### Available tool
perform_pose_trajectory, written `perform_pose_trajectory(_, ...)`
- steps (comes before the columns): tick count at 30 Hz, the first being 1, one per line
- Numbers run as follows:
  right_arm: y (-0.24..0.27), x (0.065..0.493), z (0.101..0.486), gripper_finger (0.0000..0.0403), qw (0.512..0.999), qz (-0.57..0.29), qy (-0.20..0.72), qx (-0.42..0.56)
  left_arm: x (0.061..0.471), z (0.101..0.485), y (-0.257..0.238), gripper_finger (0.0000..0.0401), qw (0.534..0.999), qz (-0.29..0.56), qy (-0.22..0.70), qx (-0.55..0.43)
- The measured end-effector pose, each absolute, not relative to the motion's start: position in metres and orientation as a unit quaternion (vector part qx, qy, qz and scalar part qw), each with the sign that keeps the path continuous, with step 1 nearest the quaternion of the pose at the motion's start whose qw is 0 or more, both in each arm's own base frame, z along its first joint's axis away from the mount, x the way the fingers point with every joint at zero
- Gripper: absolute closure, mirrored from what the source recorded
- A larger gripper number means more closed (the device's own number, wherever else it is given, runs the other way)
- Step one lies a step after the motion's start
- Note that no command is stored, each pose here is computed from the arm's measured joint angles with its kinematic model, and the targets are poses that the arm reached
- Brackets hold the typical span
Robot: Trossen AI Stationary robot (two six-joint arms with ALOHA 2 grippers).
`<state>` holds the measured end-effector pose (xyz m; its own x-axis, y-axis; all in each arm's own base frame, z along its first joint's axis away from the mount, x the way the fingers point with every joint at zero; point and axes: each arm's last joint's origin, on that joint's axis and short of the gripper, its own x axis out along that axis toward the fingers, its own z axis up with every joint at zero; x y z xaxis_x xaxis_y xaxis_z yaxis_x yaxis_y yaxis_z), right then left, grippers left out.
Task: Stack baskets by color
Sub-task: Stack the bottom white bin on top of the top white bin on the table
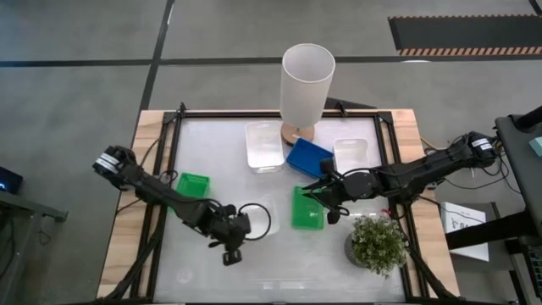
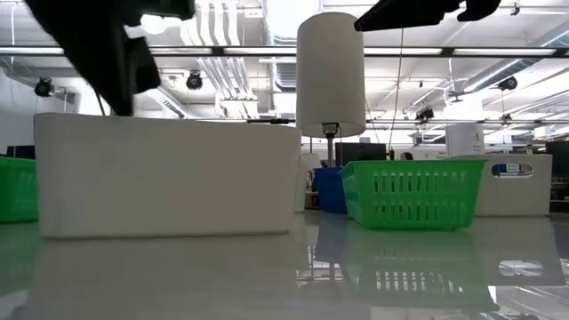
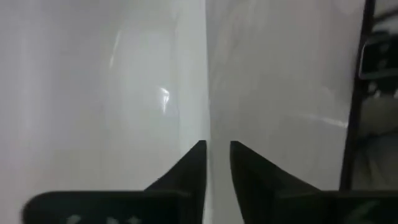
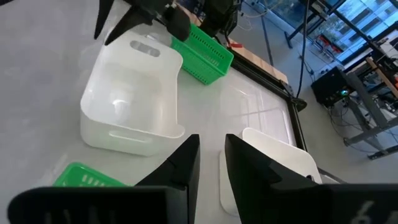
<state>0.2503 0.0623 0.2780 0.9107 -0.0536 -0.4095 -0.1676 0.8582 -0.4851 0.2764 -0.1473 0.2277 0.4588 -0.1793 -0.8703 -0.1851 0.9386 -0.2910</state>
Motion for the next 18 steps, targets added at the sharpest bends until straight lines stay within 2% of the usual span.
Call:
perform_pose_trajectory(5,0.062,0.250,0.278,0.0335,0.941,0.030,0.208,-0.264,0.270,0.231,-0.145,0.0297,0.825,-0.012,0.542,-0.156)
perform_pose_trajectory(10,0.062,0.250,0.277,0.0335,0.941,0.030,0.212,-0.261,0.276,0.259,-0.153,0.0281,0.819,-0.047,0.522,-0.234)
perform_pose_trajectory(14,0.062,0.250,0.278,0.0335,0.941,0.030,0.211,-0.264,0.283,0.275,-0.165,0.0308,0.825,-0.025,0.493,-0.275)
perform_pose_trajectory(18,0.062,0.250,0.278,0.0335,0.941,0.031,0.211,-0.264,0.283,0.253,-0.184,0.0359,0.810,-0.013,0.519,-0.271)
